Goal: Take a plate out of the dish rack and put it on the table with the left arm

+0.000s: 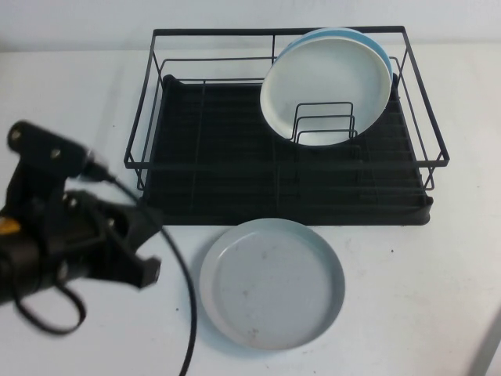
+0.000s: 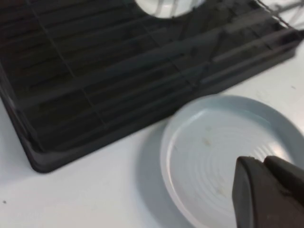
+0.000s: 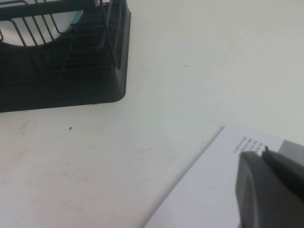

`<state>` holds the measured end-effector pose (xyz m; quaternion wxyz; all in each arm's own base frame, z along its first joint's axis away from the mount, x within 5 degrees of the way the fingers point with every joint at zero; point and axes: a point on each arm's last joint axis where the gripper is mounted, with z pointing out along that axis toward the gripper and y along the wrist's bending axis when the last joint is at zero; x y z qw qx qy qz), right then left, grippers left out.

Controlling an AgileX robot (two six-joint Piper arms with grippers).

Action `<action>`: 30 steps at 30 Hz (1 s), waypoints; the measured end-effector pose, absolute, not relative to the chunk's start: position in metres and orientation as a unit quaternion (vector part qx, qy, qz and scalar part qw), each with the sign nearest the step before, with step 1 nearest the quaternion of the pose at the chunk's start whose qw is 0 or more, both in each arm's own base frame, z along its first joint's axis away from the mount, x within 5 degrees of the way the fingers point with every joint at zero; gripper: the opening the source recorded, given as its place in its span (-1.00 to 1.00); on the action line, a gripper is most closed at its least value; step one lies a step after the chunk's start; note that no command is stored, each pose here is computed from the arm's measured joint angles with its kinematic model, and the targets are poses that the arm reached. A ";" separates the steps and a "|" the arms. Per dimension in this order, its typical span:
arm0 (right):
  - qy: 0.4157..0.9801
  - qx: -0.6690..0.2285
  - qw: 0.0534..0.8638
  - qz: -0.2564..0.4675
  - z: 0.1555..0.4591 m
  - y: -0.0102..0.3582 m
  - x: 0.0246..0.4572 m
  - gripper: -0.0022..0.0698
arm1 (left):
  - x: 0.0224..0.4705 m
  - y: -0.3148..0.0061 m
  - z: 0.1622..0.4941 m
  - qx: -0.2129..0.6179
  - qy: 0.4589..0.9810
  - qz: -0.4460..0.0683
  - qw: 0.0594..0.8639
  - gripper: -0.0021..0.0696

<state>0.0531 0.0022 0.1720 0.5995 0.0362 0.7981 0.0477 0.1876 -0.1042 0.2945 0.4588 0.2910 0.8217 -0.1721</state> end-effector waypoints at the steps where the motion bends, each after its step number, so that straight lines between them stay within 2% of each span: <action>1: 0.798 0.036 0.599 0.048 0.172 0.002 0.053 -0.99 | 0.179 -0.101 0.295 0.295 0.819 -0.174 0.460 -0.94; 3: 0.798 0.036 0.599 0.048 0.172 0.002 0.053 -0.99 | 0.165 -0.096 0.297 0.307 0.812 -0.172 0.466 -0.94; 7: 0.798 0.036 0.599 0.048 0.172 0.002 0.053 -0.99 | 0.140 -0.083 0.309 0.347 0.790 -0.133 0.487 -0.94; 12: 0.798 0.036 0.599 0.048 0.172 0.002 0.053 -0.99 | 0.113 -0.060 0.303 0.260 0.836 -0.120 0.467 -0.94; 16: 0.798 0.036 0.599 0.048 0.172 0.002 0.053 -0.99 | 0.104 -0.047 0.279 0.211 0.853 -0.094 0.468 -0.94; 19: 0.798 0.037 0.599 0.048 0.172 0.002 0.053 -0.99 | 0.098 -0.040 0.262 0.209 0.822 -0.074 0.524 -0.94; 24: 0.798 0.037 0.599 0.048 0.172 0.002 0.053 -0.99 | 0.082 -0.029 0.227 0.168 0.783 -0.078 0.593 -0.94; 30: 0.798 0.037 0.599 0.048 0.172 0.002 0.053 -0.99 | 0.069 -0.014 0.183 0.095 0.796 -0.050 0.596 -0.94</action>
